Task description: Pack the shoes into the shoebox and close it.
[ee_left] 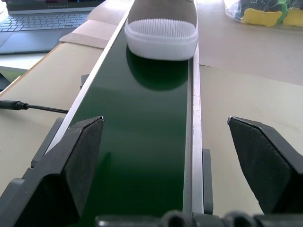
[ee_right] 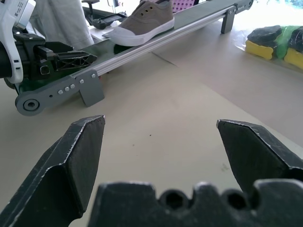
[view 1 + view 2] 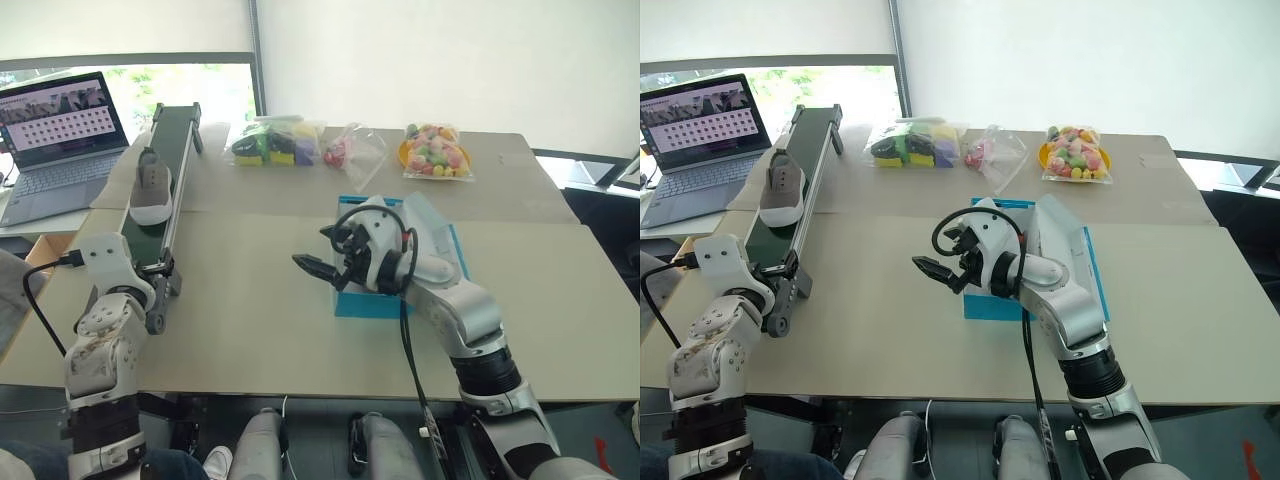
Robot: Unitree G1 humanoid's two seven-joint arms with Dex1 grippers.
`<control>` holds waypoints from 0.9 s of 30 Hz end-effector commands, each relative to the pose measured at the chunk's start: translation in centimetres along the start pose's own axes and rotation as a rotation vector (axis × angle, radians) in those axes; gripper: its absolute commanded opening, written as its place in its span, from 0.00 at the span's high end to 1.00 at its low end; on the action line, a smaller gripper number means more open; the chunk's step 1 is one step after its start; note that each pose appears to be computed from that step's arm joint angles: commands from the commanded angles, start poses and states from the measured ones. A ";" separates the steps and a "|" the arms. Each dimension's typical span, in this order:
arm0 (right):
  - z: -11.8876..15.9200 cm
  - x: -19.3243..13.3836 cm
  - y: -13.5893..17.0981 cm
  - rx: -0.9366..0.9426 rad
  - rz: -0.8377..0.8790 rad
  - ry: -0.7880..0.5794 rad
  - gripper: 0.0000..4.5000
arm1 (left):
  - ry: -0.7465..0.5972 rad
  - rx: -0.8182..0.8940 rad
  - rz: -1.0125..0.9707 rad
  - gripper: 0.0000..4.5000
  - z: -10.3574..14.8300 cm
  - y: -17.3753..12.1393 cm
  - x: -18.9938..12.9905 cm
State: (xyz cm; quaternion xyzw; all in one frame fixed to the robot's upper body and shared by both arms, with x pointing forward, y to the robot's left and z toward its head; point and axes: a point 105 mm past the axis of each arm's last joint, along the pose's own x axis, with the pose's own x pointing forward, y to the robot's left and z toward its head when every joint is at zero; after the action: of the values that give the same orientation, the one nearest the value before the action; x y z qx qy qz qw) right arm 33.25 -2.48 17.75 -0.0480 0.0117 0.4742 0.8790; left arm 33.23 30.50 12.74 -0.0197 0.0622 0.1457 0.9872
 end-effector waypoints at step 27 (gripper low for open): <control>3.6 -0.3 0.0 -0.013 0.000 -0.113 0.00 | 0.029 -0.034 0.009 0.40 0.1 0.1 -0.3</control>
State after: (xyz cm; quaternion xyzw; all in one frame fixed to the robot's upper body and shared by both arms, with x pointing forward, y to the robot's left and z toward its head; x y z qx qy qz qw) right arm 33.38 -2.54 18.63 -0.0277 0.0058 0.4712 0.8816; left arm 32.64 31.12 12.73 -0.0349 0.0732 0.1635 0.9832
